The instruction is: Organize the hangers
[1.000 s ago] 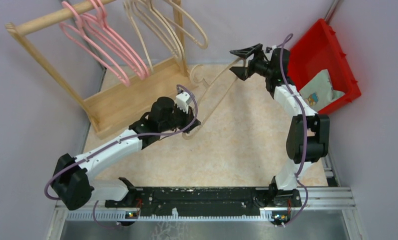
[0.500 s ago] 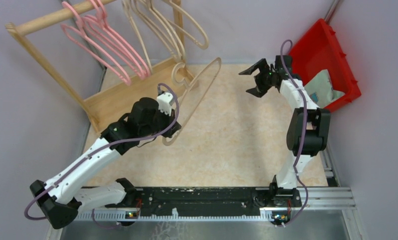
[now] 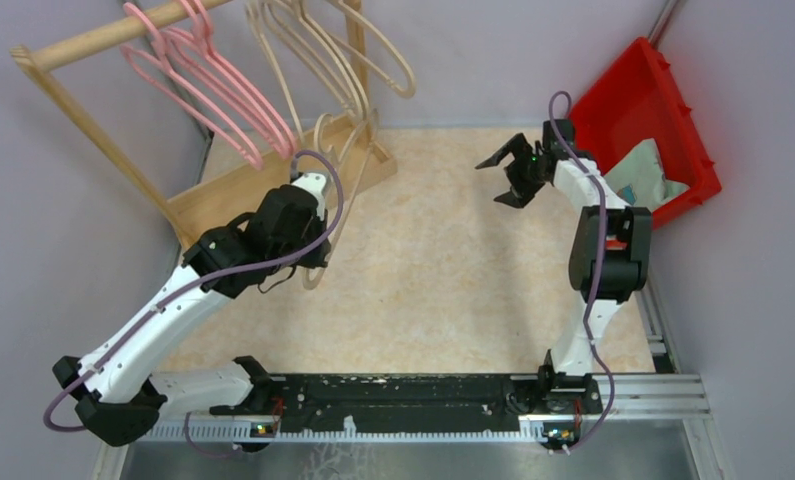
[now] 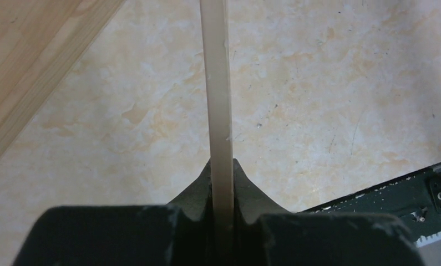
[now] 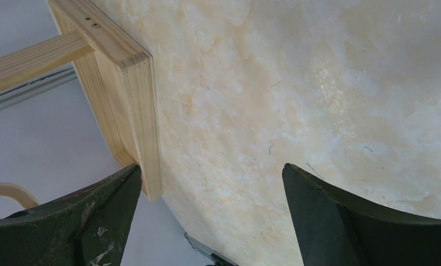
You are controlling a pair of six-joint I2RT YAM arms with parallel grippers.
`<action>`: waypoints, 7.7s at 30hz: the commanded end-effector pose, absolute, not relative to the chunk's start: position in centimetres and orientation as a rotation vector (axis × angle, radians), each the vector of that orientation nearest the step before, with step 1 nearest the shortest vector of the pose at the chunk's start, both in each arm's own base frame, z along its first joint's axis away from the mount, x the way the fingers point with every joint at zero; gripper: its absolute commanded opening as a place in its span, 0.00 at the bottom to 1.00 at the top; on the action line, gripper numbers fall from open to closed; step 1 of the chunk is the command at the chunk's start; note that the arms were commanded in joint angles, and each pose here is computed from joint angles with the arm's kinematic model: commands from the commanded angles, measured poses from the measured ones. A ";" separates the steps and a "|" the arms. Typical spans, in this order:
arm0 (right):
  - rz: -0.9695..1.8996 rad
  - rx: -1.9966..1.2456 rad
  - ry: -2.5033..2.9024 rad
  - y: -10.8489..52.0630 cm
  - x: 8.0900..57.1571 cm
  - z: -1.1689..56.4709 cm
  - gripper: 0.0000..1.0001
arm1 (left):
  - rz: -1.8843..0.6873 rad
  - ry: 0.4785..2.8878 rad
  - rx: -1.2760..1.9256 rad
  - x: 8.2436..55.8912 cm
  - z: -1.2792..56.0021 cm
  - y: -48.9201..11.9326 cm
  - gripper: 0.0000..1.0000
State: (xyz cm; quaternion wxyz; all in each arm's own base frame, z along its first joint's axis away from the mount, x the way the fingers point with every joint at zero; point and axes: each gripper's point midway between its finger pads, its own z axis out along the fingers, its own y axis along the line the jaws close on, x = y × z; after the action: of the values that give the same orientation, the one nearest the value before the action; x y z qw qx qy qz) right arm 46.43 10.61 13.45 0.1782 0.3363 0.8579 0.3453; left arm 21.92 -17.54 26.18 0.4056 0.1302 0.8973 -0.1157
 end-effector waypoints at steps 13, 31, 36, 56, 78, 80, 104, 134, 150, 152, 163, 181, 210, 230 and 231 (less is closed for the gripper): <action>1.021 0.890 2.442 11.3 46.8 12.3 0.97 | -0.118 2.325 0.036 21.0 30.1 -15.8 0.00; 1.114 0.902 2.434 12.2 47.3 11.7 0.97 | -0.025 2.197 -0.153 23.5 33.0 -19.5 0.00; 1.122 0.904 2.425 12.2 47.6 11.9 0.97 | -0.001 2.101 -0.196 24.7 35.2 -18.8 0.00; 1.094 0.881 2.421 11.8 48.0 13.9 0.97 | 0.146 1.786 -0.212 28.5 39.0 -16.5 0.00; 1.158 0.890 2.405 12.2 47.8 13.9 0.97 | 0.119 1.800 -0.245 36.9 40.5 -16.1 0.00; 1.164 0.893 2.400 12.1 47.8 13.9 0.97 | 0.121 1.786 -0.242 38.0 41.4 -16.1 0.00; 1.177 0.936 2.414 11.6 46.8 12.1 0.97 | 0.094 1.873 -0.312 38.1 39.0 -14.4 0.00; 1.205 0.952 2.432 11.9 46.6 10.7 0.97 | 0.180 1.885 -0.509 31.4 35.8 -8.2 0.00; 1.233 0.957 2.427 12.2 46.5 10.5 0.97 | 0.007 1.866 -0.289 36.5 39.8 -18.2 0.00; 1.236 0.961 2.428 12.2 46.5 10.4 0.97 | 0.028 1.855 -0.284 37.1 39.9 -18.4 0.00; 1.247 0.956 2.426 12.3 46.9 10.6 0.97 | 0.110 1.845 -0.319 41.0 40.5 -14.4 0.00; 1.241 0.958 2.424 12.2 46.9 11.1 0.97 | 0.158 1.850 -0.346 45.7 41.0 -8.2 0.00; 0.896 0.735 2.453 9.7 46.2 12.3 0.99 | -0.009 1.915 -0.281 43.1 37.3 -7.5 1.00; 0.410 0.165 2.288 12.5 46.0 18.7 0.99 | -0.171 2.030 0.045 32.4 25.9 -14.4 1.00; 0.396 0.137 2.279 12.8 46.0 18.8 0.99 | -0.170 2.039 0.054 32.1 25.0 -14.5 1.00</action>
State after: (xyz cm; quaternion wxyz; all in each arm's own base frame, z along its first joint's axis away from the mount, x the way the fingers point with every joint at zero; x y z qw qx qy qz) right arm 44.53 12.59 13.69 0.3074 0.1116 0.9259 0.1891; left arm 33.02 -13.83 26.44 0.5179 0.0166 0.8533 -0.0579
